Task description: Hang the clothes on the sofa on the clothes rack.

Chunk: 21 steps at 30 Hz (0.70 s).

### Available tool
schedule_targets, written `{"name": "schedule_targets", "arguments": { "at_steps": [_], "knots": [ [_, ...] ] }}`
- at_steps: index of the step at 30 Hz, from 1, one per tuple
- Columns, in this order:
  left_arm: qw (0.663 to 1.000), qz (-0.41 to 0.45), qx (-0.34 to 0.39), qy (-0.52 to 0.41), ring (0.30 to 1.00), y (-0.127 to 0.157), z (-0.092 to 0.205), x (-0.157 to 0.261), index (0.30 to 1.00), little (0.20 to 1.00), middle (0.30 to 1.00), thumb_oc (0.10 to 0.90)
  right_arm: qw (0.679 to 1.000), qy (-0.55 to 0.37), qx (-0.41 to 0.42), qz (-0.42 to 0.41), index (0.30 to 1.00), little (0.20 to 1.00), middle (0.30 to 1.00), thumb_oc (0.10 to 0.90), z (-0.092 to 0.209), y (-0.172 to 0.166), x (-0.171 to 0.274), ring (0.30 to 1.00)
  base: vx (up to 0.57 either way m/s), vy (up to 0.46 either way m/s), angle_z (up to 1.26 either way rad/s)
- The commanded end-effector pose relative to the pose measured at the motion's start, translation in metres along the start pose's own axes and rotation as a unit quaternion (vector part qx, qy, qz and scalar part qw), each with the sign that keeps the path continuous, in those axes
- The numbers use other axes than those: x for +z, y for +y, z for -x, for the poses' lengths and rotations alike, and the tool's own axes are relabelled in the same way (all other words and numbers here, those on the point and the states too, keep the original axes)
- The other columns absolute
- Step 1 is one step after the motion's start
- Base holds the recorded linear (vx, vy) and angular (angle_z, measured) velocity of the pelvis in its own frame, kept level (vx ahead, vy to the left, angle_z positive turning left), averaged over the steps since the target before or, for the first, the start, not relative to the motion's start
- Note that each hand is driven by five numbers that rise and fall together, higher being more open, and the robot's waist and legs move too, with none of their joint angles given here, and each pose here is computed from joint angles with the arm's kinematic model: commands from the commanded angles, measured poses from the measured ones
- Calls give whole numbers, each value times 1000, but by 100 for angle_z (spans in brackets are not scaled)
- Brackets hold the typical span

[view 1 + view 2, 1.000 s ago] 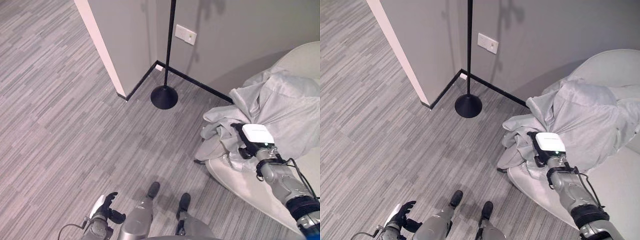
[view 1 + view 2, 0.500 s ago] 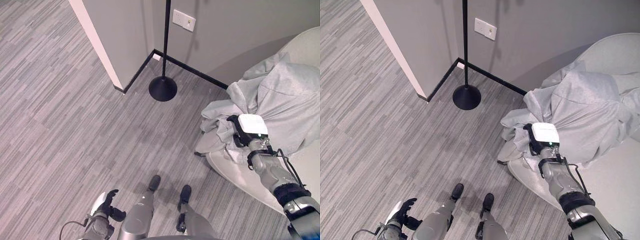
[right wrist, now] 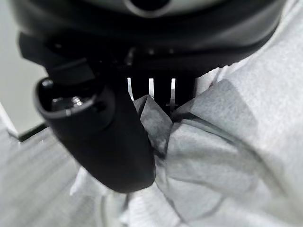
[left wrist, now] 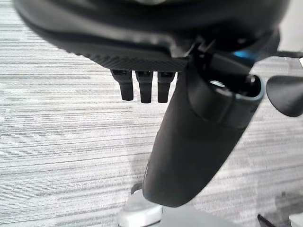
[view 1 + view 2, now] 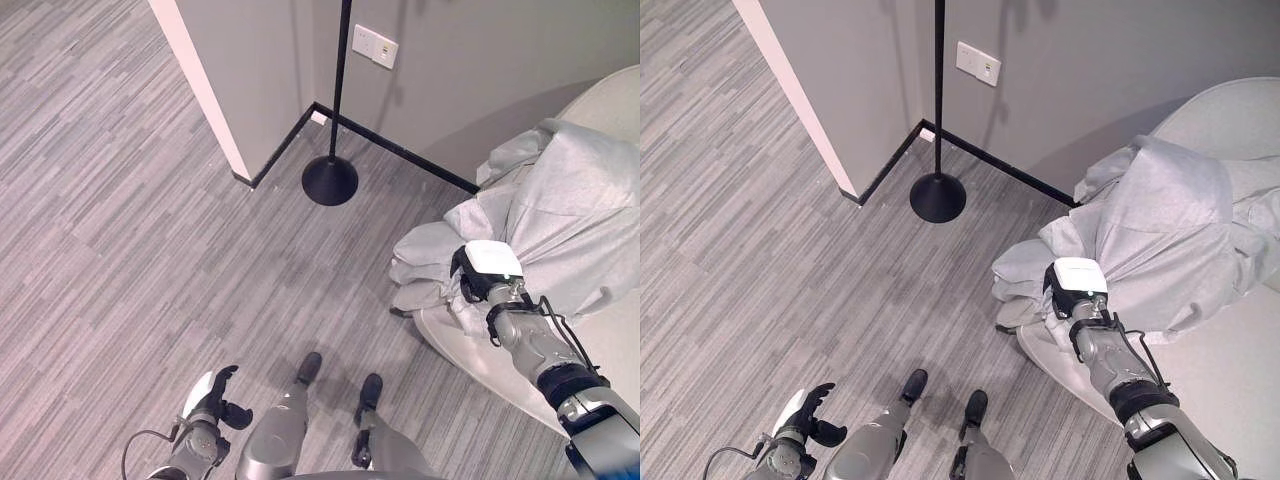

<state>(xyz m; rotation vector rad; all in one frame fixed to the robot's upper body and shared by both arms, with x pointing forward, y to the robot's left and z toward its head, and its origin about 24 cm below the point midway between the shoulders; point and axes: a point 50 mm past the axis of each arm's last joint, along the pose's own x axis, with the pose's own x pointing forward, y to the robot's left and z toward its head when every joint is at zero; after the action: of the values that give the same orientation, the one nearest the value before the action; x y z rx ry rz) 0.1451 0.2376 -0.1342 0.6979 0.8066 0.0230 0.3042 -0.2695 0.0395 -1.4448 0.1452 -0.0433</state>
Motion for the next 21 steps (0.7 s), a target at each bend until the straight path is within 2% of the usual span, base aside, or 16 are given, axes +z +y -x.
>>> {"name": "schedule_targets", "arguments": {
  "at_steps": [1, 3, 4, 8, 13, 14, 16, 17, 18, 21],
  "knots": [
    [1000, -4, 18, 12, 900, 5, 6, -16, 900, 900, 900, 800, 988, -16, -123, -95, 300, 300, 300, 400, 4, -37, 3, 300, -13, -40, -12],
    [1000, 4, 18, 6, 900, 5, 7, -14, 900, 900, 900, 800, 982, -31, -151, -109, 300, 300, 300, 400, 3, -48, 10, 300, -20, -42, -18],
    [999, 26, 20, -23, 900, 5, 5, -2, 900, 900, 900, 800, 966, -63, -209, -139, 300, 300, 300, 400, 2, -70, 23, 300, -25, -53, -14],
    [991, 44, 29, -120, 900, 15, 0, 40, 900, 900, 900, 800, 920, -128, -329, -172, 300, 300, 300, 400, 8, -127, 46, 300, -42, -58, 0],
    [972, 83, 36, -216, 900, 30, 5, 87, 900, 900, 900, 800, 849, -185, -471, -151, 300, 300, 300, 400, 24, -203, 67, 300, -23, -37, 3],
    [972, 83, 36, -216, 900, 30, 5, 87, 900, 900, 900, 800, 849, -184, -472, -151, 300, 300, 300, 400, 24, -203, 67, 300, -8, -13, 6],
    [967, 74, 27, -242, 900, 29, 8, 99, 900, 900, 900, 800, 828, -180, -514, -133, 300, 300, 300, 400, 24, -232, 66, 300, -20, -14, 6],
    [963, 86, 16, -256, 900, 29, 12, 105, 900, 900, 900, 800, 804, -172, -557, -117, 300, 300, 300, 400, 28, -265, 65, 300, -14, -9, 11],
    [962, 88, 15, -256, 900, 30, 12, 106, 900, 900, 900, 800, 803, -173, -558, -117, 300, 300, 300, 400, 27, -266, 67, 300, -20, -8, 14],
    [962, 110, -17, -248, 900, 25, 16, 101, 900, 900, 900, 800, 765, -164, -613, -106, 300, 300, 300, 400, 37, -313, 68, 300, -7, 2, 12]
  ]
}}
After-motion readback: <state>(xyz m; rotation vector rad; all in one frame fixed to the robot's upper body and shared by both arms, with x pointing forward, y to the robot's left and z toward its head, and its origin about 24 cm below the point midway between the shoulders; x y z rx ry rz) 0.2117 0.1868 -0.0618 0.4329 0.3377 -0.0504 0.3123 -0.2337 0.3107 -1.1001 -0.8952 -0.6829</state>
